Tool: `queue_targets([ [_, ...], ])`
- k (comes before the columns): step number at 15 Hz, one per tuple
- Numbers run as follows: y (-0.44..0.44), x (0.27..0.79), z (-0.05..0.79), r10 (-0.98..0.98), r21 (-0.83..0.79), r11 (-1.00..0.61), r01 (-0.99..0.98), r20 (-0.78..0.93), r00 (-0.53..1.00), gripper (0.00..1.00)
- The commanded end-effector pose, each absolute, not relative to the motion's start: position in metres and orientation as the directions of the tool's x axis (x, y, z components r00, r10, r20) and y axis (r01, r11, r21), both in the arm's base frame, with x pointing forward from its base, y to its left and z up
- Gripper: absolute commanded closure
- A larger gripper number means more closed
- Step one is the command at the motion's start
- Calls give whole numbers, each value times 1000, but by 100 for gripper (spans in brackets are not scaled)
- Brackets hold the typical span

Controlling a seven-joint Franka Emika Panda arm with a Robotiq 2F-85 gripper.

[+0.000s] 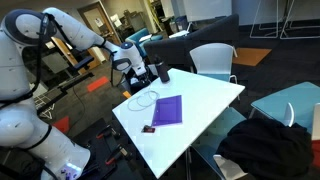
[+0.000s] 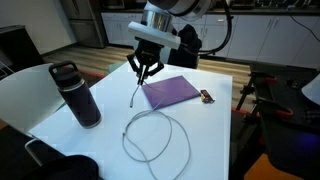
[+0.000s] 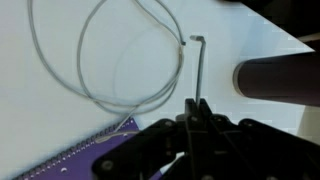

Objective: Straighten the cable on the table

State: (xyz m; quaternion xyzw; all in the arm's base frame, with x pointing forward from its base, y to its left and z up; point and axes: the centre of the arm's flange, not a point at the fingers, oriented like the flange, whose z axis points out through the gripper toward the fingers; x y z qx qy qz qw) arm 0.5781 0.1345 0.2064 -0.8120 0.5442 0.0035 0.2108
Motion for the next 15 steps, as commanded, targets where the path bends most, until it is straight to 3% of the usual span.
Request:
queue_targets([
  [1,127,579,214,-890,-356,-314,-880,-211,403,96],
  [7,115,582,223,-907,-391,-287,-875,-183,379,99],
  [15,-17,656,293,-986,-586,11,-810,-143,90,99],
])
